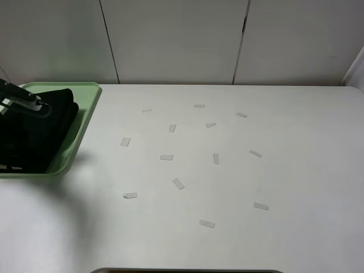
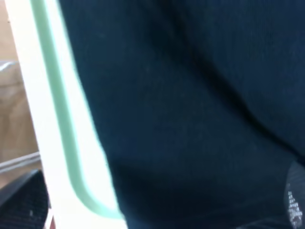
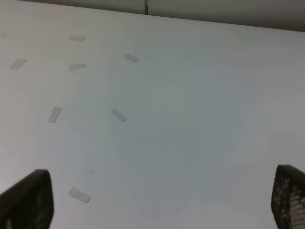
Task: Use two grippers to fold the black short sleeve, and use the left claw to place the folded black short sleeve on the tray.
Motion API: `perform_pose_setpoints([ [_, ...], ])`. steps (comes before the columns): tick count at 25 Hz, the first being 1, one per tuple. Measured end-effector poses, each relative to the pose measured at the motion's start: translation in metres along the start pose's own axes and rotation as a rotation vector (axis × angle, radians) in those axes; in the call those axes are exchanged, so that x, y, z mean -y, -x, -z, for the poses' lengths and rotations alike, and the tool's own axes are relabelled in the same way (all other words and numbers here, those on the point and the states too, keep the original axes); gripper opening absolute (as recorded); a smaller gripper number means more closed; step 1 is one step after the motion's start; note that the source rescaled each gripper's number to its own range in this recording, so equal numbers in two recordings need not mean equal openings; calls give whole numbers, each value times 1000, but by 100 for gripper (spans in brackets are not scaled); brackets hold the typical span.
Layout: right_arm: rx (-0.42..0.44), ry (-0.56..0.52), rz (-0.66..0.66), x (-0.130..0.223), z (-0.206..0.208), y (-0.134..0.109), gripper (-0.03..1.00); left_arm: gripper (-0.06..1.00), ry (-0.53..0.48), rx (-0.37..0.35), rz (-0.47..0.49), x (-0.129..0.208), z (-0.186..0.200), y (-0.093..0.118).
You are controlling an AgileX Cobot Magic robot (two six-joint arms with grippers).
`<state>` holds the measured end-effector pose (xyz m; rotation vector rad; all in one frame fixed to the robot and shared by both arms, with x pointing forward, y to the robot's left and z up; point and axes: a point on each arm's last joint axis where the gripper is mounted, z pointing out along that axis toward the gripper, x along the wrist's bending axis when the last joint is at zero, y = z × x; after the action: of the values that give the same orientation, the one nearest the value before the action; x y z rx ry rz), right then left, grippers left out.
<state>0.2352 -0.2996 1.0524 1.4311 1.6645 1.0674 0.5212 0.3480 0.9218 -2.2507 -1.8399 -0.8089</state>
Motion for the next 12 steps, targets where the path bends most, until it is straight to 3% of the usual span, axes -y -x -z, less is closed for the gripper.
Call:
perform_pose_setpoints([
  [8, 0, 0, 0, 0, 0, 0, 100, 100, 252, -59, 135, -2, 79, -36],
  [12, 0, 0, 0, 0, 0, 0, 100, 100, 340, -47, 182, 12, 120, -47],
])
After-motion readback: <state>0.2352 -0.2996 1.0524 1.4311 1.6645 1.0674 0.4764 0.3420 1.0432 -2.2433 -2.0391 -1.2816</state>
